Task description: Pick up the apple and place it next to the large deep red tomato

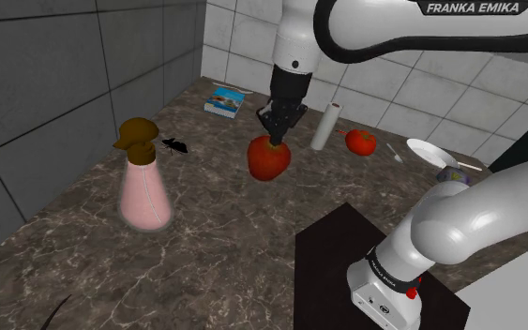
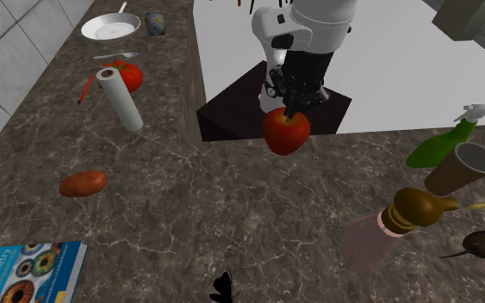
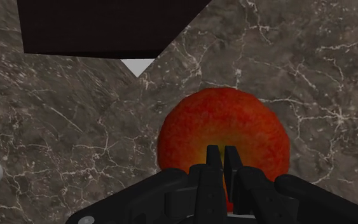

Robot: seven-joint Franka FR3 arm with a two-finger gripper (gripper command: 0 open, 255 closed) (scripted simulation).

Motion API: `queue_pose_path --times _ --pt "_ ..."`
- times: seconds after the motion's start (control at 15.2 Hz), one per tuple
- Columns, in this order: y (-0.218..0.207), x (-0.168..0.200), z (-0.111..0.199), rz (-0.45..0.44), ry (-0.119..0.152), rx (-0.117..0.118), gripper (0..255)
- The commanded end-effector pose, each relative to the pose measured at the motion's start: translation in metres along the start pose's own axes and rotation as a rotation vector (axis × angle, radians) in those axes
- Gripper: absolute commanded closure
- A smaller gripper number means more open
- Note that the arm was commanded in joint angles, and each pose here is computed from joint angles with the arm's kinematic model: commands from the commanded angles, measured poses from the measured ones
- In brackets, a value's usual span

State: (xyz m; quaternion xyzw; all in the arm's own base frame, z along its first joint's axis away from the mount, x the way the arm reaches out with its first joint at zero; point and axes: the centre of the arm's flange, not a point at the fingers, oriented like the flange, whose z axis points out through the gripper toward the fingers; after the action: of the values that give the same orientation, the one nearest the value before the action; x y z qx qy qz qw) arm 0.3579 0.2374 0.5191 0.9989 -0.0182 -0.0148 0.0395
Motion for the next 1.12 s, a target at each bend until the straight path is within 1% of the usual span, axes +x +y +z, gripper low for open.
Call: queue_pose_path --times 0.0,0.73,1.06 --pt "0.000 0.001 -0.010 0.000 0.000 0.000 255" --pt "0.005 -0.001 -0.067 0.000 0.000 0.000 255" --pt "0.069 -0.012 -0.062 0.000 0.000 0.000 255"
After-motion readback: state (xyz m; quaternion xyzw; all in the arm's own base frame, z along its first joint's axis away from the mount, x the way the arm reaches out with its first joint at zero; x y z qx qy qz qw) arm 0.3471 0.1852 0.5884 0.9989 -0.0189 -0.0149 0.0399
